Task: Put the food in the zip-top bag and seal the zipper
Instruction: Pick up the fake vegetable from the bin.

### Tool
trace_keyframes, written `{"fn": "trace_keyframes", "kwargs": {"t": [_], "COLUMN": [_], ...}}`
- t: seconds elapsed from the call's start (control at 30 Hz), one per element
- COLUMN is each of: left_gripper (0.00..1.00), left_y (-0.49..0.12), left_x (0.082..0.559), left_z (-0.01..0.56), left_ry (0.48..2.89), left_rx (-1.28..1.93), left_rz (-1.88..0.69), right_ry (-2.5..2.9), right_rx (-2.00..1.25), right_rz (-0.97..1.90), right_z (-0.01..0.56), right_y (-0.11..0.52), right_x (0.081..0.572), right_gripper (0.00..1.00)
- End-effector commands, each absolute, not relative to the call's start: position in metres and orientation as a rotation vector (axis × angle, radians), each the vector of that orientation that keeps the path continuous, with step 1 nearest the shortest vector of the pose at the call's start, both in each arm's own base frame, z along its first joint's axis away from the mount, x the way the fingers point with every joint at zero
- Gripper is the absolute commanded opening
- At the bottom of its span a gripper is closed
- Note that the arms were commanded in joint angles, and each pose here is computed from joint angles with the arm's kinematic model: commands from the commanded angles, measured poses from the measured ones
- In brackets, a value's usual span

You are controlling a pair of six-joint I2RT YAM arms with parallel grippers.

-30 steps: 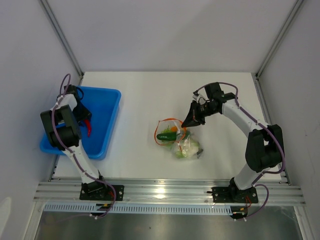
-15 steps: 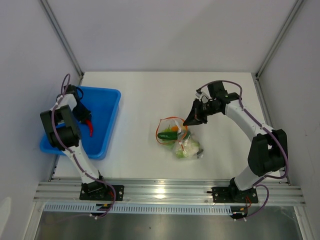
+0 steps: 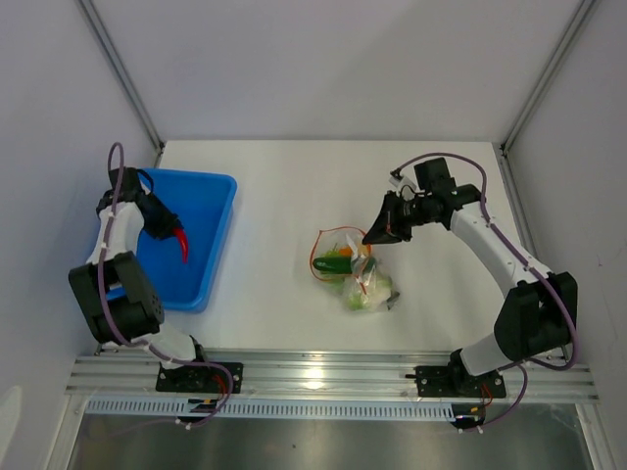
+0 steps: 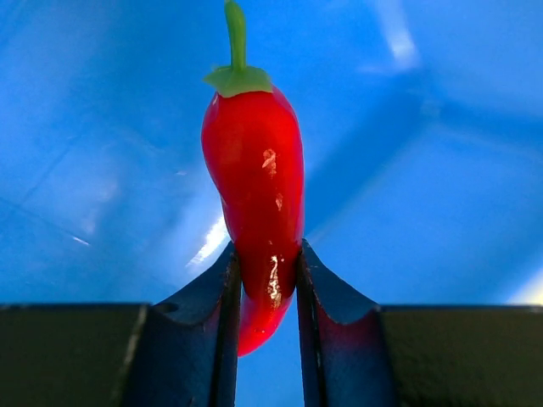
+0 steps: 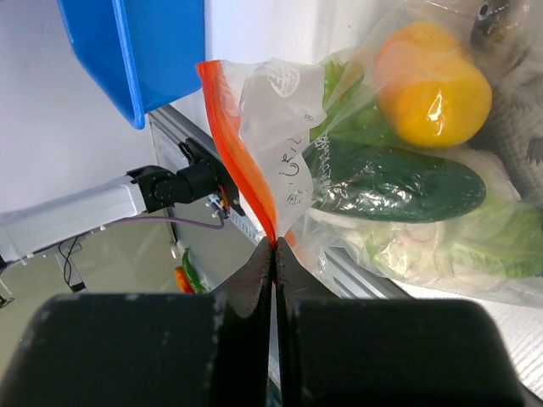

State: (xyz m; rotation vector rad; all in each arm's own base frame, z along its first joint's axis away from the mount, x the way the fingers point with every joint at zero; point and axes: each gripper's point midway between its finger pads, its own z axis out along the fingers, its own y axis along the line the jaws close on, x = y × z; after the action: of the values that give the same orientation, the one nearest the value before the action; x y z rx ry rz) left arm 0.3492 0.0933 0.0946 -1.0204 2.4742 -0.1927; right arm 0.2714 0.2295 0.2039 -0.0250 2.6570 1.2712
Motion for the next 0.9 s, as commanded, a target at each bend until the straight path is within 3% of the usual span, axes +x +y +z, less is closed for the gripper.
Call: {"fn": "trace_keyframes", "kwargs": {"t": [0.0, 0.3, 0.57, 0.7, 0.87], "left_gripper": [0.01, 0.01, 0.01, 0.01, 0.01], "left_y": [0.079, 0.024, -0.110, -0.185, -0.238], "left_x": [0.358, 0.348, 0.350, 0.326, 0.285], "left_z": [0.141, 0.202, 0.254, 0.282, 0.291], "left_ry": [2.340, 2.214, 2.188, 2.228, 2.344], "left_rx": [-0.925, -0.798, -0.504, -0.291, -0.137], "left_rz": [-0.327, -0.602, -0.998, -1.163, -1.325], "right_ry": [2.602, 2.592, 2.584, 2.593, 2.577], "right_rx": [-0.047, -0.059, -0.064, -0.059, -0.056], "right_rz": [1.242, 1.257, 1.283, 1.272, 1.272], "right_z": [0.217, 0.217, 0.226, 0.222, 0.223], "right_y": [0.223, 0.224, 0.226, 0.225, 0.226], "right_x": [0.268, 0.263, 0.263, 0.263, 0.266], "right_gripper": [0.00, 0.00, 0.00, 0.00, 0.00]}}
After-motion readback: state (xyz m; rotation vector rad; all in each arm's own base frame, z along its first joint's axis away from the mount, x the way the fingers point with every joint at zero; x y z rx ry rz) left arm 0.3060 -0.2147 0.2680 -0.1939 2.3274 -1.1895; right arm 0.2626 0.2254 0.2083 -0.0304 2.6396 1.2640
